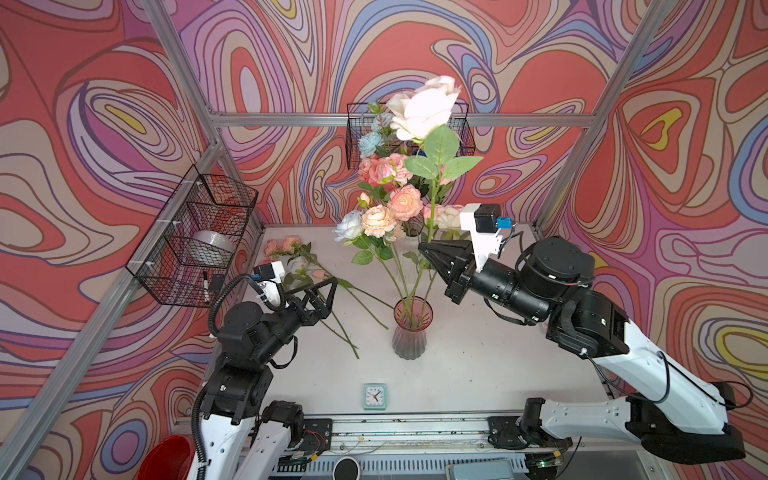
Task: Arrange the flowers into the vase
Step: 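Lower the pale pink rose stem into the pink glass vase with the right gripper, then open the right gripper and draw back while the left lowers to the pile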
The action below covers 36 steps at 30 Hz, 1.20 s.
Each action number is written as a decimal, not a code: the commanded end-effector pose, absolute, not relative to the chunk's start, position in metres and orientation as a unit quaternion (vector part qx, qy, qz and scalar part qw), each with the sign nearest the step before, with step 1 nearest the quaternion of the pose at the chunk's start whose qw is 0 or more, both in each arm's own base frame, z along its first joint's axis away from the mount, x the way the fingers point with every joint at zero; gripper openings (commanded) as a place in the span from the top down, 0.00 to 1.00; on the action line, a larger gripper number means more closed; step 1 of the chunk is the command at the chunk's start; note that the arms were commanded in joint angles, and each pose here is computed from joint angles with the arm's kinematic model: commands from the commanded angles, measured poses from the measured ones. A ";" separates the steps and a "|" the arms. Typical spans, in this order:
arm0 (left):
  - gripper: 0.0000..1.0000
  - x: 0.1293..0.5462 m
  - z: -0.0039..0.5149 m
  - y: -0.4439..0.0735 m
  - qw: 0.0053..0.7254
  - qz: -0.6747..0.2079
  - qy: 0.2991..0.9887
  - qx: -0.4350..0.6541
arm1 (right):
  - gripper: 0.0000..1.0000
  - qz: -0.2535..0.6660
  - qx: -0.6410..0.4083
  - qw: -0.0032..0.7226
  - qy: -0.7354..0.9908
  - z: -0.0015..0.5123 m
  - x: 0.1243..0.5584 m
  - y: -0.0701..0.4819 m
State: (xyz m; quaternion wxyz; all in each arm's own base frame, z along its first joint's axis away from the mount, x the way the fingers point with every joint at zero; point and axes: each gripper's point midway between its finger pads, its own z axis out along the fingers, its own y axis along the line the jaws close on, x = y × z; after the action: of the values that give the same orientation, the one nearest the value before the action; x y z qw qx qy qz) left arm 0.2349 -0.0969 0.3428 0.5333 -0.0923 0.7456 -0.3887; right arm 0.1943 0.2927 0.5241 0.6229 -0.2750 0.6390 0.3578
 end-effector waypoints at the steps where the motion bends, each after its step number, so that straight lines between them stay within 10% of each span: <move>1: 0.00 0.235 0.333 -0.093 0.528 -0.376 0.754 -0.103 | 1.00 0.308 -0.268 0.630 0.660 0.503 0.209 0.288; 25: 0.00 0.246 0.279 -0.094 0.473 -0.379 0.781 -0.153 | 0.99 0.237 -0.258 0.540 0.765 0.333 0.247 0.323; 36: 0.00 0.249 0.269 -0.092 0.461 -0.370 0.789 -0.166 | 0.53 0.245 -0.250 0.541 0.765 0.345 0.240 0.312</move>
State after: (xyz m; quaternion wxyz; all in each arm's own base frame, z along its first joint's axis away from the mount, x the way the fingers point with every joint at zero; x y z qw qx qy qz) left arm 0.2475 -0.0932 0.2762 0.4665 -0.1559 0.7855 -0.3755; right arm 0.2421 0.3201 0.3304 0.5303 -0.2629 0.7703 0.2372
